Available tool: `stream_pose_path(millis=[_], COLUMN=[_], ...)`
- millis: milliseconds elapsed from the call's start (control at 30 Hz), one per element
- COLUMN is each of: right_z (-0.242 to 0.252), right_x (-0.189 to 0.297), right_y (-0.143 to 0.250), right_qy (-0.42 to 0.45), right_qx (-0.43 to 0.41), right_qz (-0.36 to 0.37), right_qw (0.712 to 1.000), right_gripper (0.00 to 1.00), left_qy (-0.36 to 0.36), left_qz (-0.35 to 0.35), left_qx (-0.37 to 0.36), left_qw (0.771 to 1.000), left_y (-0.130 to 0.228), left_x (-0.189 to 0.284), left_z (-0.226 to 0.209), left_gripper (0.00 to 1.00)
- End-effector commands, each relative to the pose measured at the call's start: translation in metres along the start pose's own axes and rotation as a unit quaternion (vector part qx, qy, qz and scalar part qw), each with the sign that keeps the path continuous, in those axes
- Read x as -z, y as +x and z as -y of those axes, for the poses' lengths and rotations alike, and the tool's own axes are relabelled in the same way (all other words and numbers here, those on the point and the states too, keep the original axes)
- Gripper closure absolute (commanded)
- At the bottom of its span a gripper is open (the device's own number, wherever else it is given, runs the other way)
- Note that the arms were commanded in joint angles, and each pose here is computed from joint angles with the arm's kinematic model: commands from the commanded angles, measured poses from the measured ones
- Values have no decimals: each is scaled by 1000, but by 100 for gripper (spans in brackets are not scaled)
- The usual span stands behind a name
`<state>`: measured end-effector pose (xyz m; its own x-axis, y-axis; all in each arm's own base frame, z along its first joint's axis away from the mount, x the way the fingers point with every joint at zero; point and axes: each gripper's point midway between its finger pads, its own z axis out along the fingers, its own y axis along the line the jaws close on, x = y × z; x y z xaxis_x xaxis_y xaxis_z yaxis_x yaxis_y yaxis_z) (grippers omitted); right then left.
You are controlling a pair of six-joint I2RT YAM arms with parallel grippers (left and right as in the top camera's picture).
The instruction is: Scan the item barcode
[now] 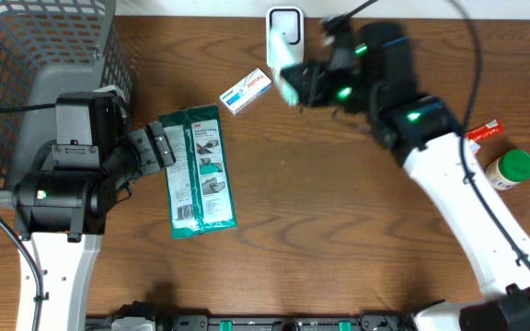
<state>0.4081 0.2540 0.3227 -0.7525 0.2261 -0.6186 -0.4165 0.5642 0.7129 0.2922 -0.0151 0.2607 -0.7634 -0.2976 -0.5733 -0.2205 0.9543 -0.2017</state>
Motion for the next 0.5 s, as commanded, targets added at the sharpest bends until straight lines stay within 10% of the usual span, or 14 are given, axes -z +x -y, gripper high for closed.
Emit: stream_pose_path(millis=[0, 467], right_z=[-13, 145], right_x=[2, -92], right_y=[-12, -51], right_qy=[-132, -230], right_qx=[-95, -290], right_qz=[-46, 71], right_qw=[986, 926], right_gripper=[99, 99], left_qy=[-4, -4], left_qz=[4, 4], left_qx=[-9, -9], left_qw=[1000, 1000], left_y=[-2, -2], left_x=[2, 2], left_z=[-1, -1], left_gripper=[10, 10])
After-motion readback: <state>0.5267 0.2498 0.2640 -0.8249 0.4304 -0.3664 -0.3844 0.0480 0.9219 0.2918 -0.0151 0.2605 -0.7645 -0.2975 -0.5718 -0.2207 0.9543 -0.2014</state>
